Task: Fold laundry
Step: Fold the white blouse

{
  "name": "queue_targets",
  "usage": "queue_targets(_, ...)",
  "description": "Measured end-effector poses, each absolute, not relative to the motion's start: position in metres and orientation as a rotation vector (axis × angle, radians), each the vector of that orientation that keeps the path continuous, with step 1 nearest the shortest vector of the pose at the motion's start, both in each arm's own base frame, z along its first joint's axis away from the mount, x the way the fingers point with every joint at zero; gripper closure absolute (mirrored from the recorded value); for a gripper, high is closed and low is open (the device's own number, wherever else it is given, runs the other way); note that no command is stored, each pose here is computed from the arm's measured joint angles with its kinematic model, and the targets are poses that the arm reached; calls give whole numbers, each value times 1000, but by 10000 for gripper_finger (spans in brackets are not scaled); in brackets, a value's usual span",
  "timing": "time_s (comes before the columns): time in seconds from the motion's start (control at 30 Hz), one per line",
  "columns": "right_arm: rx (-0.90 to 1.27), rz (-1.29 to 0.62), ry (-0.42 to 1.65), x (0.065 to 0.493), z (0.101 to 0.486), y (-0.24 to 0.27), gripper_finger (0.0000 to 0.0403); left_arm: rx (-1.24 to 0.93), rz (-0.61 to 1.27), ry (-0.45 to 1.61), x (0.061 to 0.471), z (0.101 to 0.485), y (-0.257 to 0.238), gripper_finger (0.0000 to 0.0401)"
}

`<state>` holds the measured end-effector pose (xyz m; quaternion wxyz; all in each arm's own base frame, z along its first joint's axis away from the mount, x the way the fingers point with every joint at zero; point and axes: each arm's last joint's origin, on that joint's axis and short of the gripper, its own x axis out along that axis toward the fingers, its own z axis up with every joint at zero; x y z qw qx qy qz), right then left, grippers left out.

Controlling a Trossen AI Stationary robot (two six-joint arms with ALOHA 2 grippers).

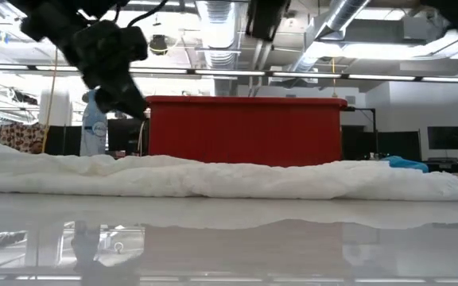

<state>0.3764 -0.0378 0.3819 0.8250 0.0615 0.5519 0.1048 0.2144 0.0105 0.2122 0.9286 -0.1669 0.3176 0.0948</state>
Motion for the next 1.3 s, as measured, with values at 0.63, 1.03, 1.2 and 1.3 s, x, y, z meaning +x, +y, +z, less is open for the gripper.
queue_targets(0.63, 104, -225, 193, 134, 480, -15, 368, -379, 58, 311, 227, 258, 54, 207)
queue_targets(1.03, 527, -406, 210, 146, 326, -21, 383, -622, 160, 226, 219, 264, 84, 230)
queue_targets(1.2, 616, -612, 345, 158, 277, -24, 384, -716, 219, 324, 209, 262, 100, 305)
queue_targets(1.3, 639, -711, 428, 167, 258, -28, 385, -663, 320, 437, 204, 254, 103, 368)
